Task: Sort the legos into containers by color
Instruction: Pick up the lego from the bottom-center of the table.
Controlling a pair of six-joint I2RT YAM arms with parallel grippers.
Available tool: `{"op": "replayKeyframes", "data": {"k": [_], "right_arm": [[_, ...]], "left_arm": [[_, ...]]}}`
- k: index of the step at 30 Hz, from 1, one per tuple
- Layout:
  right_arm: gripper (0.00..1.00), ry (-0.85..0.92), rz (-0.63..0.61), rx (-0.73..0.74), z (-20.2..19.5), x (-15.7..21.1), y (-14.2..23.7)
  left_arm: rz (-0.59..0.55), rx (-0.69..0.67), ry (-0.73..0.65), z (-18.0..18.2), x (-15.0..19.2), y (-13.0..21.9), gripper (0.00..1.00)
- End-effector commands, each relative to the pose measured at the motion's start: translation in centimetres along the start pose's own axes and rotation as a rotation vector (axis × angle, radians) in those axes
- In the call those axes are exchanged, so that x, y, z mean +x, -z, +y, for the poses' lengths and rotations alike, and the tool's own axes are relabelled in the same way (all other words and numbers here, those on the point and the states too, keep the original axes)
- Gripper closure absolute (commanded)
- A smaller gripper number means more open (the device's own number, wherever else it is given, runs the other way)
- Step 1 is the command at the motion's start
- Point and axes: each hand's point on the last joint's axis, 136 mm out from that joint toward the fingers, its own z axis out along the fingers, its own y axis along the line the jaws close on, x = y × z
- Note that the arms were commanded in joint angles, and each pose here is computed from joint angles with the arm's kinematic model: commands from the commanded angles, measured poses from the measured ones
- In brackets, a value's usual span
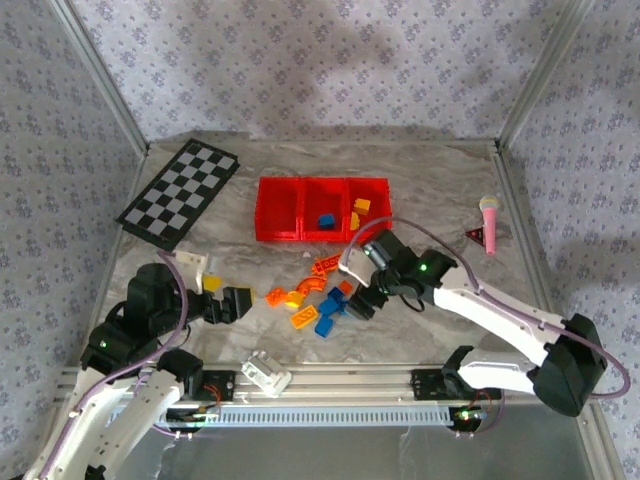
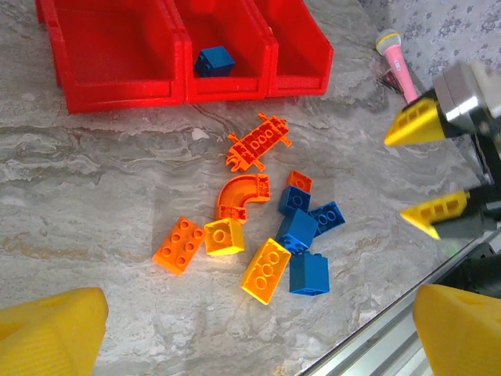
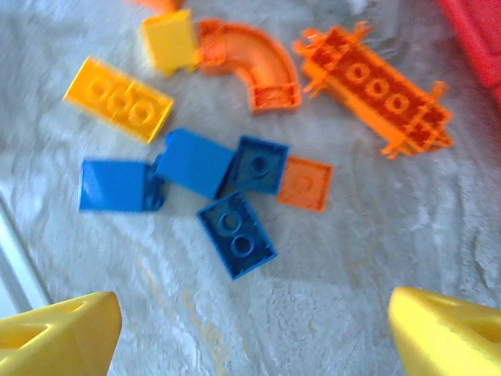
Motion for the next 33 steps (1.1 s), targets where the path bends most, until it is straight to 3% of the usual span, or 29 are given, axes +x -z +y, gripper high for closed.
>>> {"op": "replayKeyframes", "data": {"k": [1,4,15,22,33], "right_arm": [[0.1,0.207,0.028,-0.031,0.3,1.9,-1.1],[0.1,0.268,0.077,0.003,-0.1,3.4,-2.8],[0.08,0.386,0.022,0.07,-0.5,3.1,-6.1],[0.09,0.402,0.036,0.031,-0.2,3.1,-7.9],[0.18,0.415,0.068,-0.041,0.5,3.0,-9.5]], "left_arm": [[-0.024,0.006,-0.014,-0.1,-0.3,0.2,0.0],[-0.027,0.005,-0.014,-0.1,-0.3,0.2,0.0],[-0.025,0.006,-0.014,-0.1,-0.3,0.1,0.0],[-0.024,0.002,-0.013,-0.1,-0.3,0.1,0.0],[-0.03,-0.002,-0.011,0.0,-0.3,0.2,0.0]]}}
